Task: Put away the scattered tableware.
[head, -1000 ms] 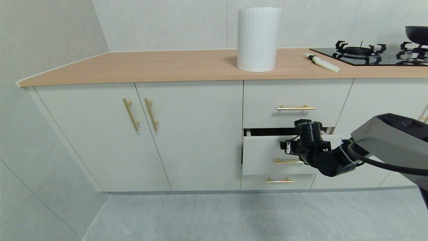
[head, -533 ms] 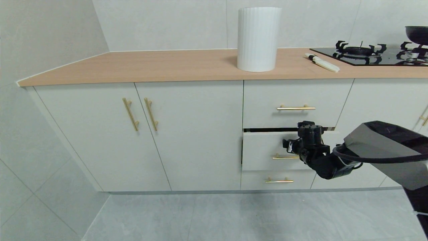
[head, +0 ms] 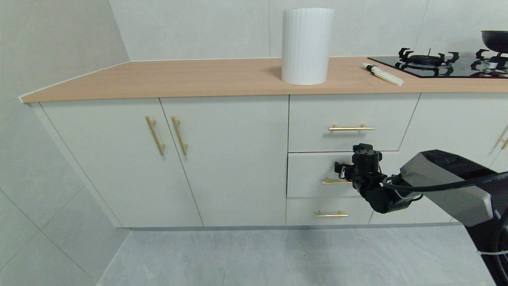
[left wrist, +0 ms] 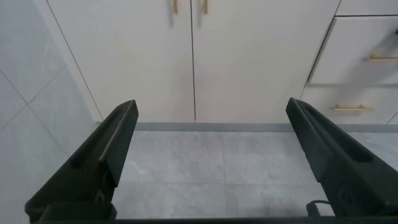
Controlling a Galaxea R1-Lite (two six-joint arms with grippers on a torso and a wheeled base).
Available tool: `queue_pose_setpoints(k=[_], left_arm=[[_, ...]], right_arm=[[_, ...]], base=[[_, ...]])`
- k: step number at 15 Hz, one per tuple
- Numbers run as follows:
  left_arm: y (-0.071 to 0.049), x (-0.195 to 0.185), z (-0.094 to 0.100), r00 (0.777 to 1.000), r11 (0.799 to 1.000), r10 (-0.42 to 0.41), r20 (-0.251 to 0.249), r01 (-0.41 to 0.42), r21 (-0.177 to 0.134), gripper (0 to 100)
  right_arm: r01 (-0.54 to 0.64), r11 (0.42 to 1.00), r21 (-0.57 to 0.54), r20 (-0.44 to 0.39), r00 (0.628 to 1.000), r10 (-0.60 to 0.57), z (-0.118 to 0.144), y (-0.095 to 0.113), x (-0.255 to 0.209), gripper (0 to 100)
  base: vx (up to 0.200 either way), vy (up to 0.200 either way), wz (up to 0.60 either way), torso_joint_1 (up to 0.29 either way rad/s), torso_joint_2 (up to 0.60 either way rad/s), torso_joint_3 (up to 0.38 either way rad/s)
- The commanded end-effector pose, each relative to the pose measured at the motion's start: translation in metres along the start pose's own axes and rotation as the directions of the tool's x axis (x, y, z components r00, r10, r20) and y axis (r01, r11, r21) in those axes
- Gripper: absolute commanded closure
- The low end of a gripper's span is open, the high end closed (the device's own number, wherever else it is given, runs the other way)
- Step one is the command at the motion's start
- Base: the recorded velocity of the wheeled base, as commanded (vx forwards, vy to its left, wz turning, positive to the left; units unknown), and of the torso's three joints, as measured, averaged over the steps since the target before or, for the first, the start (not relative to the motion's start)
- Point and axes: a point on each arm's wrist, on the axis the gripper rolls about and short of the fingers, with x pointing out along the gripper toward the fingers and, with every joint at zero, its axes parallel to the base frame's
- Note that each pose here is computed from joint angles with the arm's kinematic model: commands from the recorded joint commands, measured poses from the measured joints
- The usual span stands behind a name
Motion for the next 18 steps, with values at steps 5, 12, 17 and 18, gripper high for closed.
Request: queue_pose_setpoints(k=[5, 12, 17, 18], left_arm=[[0.0, 0.0, 0.0, 1.0, 1.0, 0.001, 0.0, -0.001, 0.0, 0], [0.0, 0.0, 0.0, 1.0, 1.0, 0.001, 0.0, -0.001, 0.0, 0], [0.0, 0.0, 0.0, 1.0, 1.0, 0.001, 0.0, -0.001, 0.0, 0], [0.0, 0.0, 0.0, 1.0, 1.0, 0.001, 0.0, -0.001, 0.0, 0]], right_arm=[[0.011, 0.997, 0.072, 0.056, 0.998, -0.015, 0.005, -0.005, 0.021, 0], [0.019, 0.997, 0.076, 0.058, 0.998, -0.024, 0.011, -0.006, 0.015, 0], [-0.169, 0.985, 0.046, -0.096, 0.98, 0.172, 0.031, -0.018, -0.052, 0], [-0.226, 0.973, 0.051, -0.11, 0.967, 0.231, 0.04, -0.018, -0.064, 0]], base=[[0.0, 0.0, 0.0, 0.0, 0.0, 0.0], [0.0, 0.0, 0.0, 0.0, 0.0, 0.0], [0.0, 0.0, 0.0, 0.0, 0.0, 0.0], [0.0, 0.0, 0.0, 0.0, 0.0, 0.0]])
